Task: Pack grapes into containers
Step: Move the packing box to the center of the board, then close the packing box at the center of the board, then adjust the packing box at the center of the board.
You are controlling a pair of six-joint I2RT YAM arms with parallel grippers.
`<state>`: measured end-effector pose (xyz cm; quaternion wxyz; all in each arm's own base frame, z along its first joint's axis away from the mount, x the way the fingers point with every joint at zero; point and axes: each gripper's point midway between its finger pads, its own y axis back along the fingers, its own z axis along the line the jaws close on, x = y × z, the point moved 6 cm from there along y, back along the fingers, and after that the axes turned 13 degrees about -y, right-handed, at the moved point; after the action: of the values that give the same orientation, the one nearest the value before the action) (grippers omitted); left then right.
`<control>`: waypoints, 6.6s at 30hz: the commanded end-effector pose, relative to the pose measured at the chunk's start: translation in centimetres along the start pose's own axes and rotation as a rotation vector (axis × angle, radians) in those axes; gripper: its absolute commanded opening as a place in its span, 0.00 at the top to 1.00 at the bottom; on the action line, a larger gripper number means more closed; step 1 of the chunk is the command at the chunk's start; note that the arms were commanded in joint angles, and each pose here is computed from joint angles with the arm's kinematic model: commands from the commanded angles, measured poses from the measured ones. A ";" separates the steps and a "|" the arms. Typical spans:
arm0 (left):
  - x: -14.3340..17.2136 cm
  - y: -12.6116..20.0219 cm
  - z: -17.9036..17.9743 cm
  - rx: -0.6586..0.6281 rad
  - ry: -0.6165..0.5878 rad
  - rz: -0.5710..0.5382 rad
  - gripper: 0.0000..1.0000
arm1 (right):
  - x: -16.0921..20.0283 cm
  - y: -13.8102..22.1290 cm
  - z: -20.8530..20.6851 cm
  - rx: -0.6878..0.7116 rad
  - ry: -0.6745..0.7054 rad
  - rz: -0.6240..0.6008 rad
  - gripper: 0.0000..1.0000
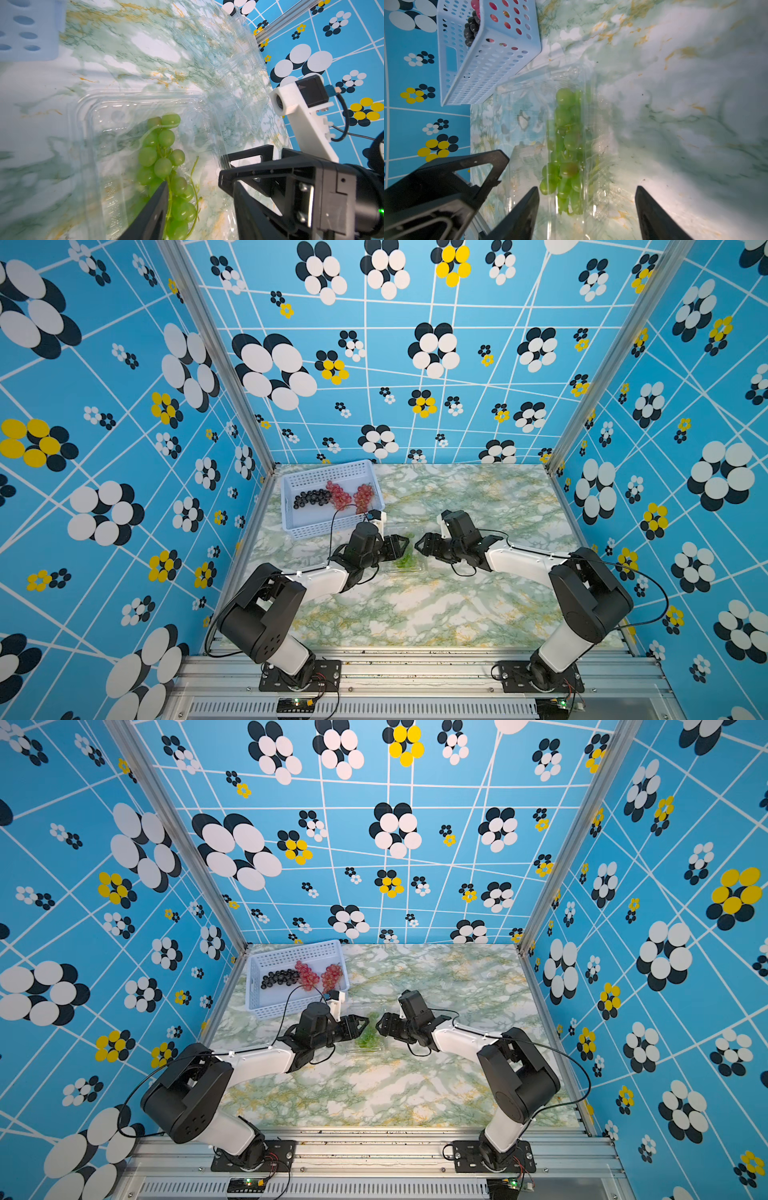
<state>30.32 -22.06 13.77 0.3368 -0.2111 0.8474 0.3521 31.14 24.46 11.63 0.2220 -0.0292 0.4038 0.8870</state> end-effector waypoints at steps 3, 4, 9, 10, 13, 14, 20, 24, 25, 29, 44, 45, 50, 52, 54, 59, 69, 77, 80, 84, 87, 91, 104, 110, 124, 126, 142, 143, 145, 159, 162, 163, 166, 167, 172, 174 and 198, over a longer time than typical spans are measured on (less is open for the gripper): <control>-0.5 1.5 0.7 -0.028 0.002 -0.005 0.46 | -0.2 -1.0 1.3 -0.060 -0.001 0.012 0.34; -0.7 1.8 0.8 -0.030 0.003 -0.012 0.45 | -0.2 -1.2 1.4 -0.065 -0.003 0.014 0.35; -2.2 4.4 1.1 -0.057 -0.008 -0.051 0.33 | -0.1 -2.4 2.2 -0.077 -0.003 0.030 0.42; -2.4 4.9 1.2 -0.062 -0.011 -0.054 0.31 | -0.2 -2.7 2.4 -0.077 -0.004 0.031 0.43; -2.6 6.3 1.1 -0.072 -0.015 -0.055 0.15 | -0.3 -3.4 2.8 -0.079 -0.014 0.033 0.46; -2.7 6.8 1.0 -0.074 -0.015 -0.055 0.10 | -0.3 -3.7 3.0 -0.083 -0.017 0.035 0.46; -2.1 7.8 0.5 -0.047 0.048 -0.039 0.00 | -0.9 -5.5 4.3 -0.091 -0.029 0.042 0.47; -1.5 6.9 0.4 -0.004 0.109 -0.040 0.00 | -1.1 -5.7 4.6 -0.086 -0.024 0.038 0.46; -1.6 6.7 0.4 -0.007 0.114 -0.040 0.00 | -1.1 -5.6 4.6 -0.083 -0.021 0.035 0.46; -2.3 5.5 0.4 -0.017 0.130 -0.038 0.01 | -1.2 -4.6 4.5 -0.084 -0.007 0.019 0.44; -3.7 1.1 1.2 -0.038 0.181 -0.004 0.00 | -1.2 -2.2 2.7 -0.112 -0.018 -0.029 0.43; -3.6 0.9 1.2 -0.039 0.179 -0.001 0.01 | -1.0 -2.1 2.6 -0.122 -0.017 -0.032 0.43; -3.2 -0.2 1.4 -0.042 0.174 0.022 0.00 | -0.4 -0.8 2.1 -0.179 -0.004 -0.066 0.43; -3.0 -0.4 1.5 -0.048 0.170 0.029 0.00 | -0.1 -0.2 1.8 -0.204 0.000 -0.082 0.43; -2.9 -0.6 1.5 -0.052 0.166 0.033 0.00 | 0.2 0.5 1.4 -0.230 -0.004 -0.106 0.42; -2.8 -0.8 1.7 -0.061 0.164 0.040 0.01 | 1.4 1.2 -0.3 -0.285 -0.037 -0.139 0.43; -2.6 -1.1 1.9 -0.071 0.151 0.057 0.00 | 4.2 1.8 -1.3 -0.401 -0.023 -0.120 0.45; -2.5 -1.2 2.0 -0.078 0.149 0.058 0.00 | 4.6 1.2 -1.5 -0.411 -0.023 -0.103 0.50; -2.4 -1.2 2.0 -0.079 0.146 0.060 0.00 | 4.7 0.8 -1.5 -0.415 -0.030 -0.090 0.52; -2.4 -1.2 2.0 -0.082 0.144 0.063 0.00 | 4.9 0.2 -1.5 -0.421 -0.036 -0.076 0.54; -2.5 -1.1 2.0 -0.086 0.140 0.062 0.00 | 5.0 0.0 -1.6 -0.428 -0.042 -0.067 0.57; -2.3 -1.2 2.1 -0.089 0.138 0.068 0.00 | 5.1 -0.2 -1.5 -0.426 -0.040 -0.058 0.60; -1.9 -1.5 2.5 -0.100 0.142 0.079 0.00 | 5.5 -1.1 -1.2 -0.443 -0.046 -0.029 0.71; -1.6 -1.4 2.6 -0.103 0.145 0.079 0.00 | 5.9 -1.0 -0.9 -0.467 -0.047 -0.023 0.72; -1.4 -1.3 2.8 -0.112 0.144 0.083 0.00 | 6.3 -1.0 -0.9 -0.485 -0.042 -0.022 0.72; -1.4 -1.4 2.8 -0.111 0.145 0.083 0.01 | 6.5 -1.0 -1.0 -0.483 -0.042 -0.019 0.72; -1.3 -1.4 2.9 -0.110 0.146 0.082 0.00 | 6.9 -1.8 -1.0 -0.490 -0.055 -0.006 0.73; -1.2 -1.4 2.9 -0.111 0.147 0.084 0.00 | 6.9 -1.9 -1.0 -0.493 -0.056 -0.003 0.74; -1.2 -1.4 2.9 -0.111 0.147 0.083 0.00 | 7.0 -2.1 -1.1 -0.492 -0.064 -0.001 0.78; -1.0 -1.2 3.0 -0.112 0.149 0.083 0.00 | 7.2 -2.6 -1.3 -0.485 -0.070 0.005 0.83; -0.9 -1.2 3.1 -0.114 0.149 0.083 0.00 | 7.3 -2.8 -1.4 -0.479 -0.069 0.007 0.85; -0.9 -1.2 3.1 -0.113 0.149 0.084 0.00 | 7.3 -2.9 -1.5 -0.473 -0.070 0.010 0.86; -0.9 -1.2 3.2 -0.116 0.149 0.084 0.01 | 7.3 -3.0 -1.5 -0.470 -0.068 0.011 0.87; -0.9 -1.2 3.2 -0.116 0.149 0.086 0.00 | 7.3 -3.0 -1.6 -0.469 -0.067 0.011 0.87; -1.2 -0.9 3.3 -0.114 0.147 0.081 0.00 | 7.2 -2.4 -1.4 -0.468 -0.057 -0.003 0.83; -1.7 -0.5 3.1 -0.109 0.139 0.072 0.01 | 6.9 -1.7 -1.2 -0.440 -0.041 -0.023 0.73; -4.6 7.5 3.1 -0.154 0.119 -0.044 0.01 | -0.8 -1.5 2.8 -0.247 0.049 -0.045 0.10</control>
<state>31.04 -15.13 19.90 0.2908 -0.2819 0.8319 0.3792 32.67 26.15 12.05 0.2490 -0.0851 0.3069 0.9146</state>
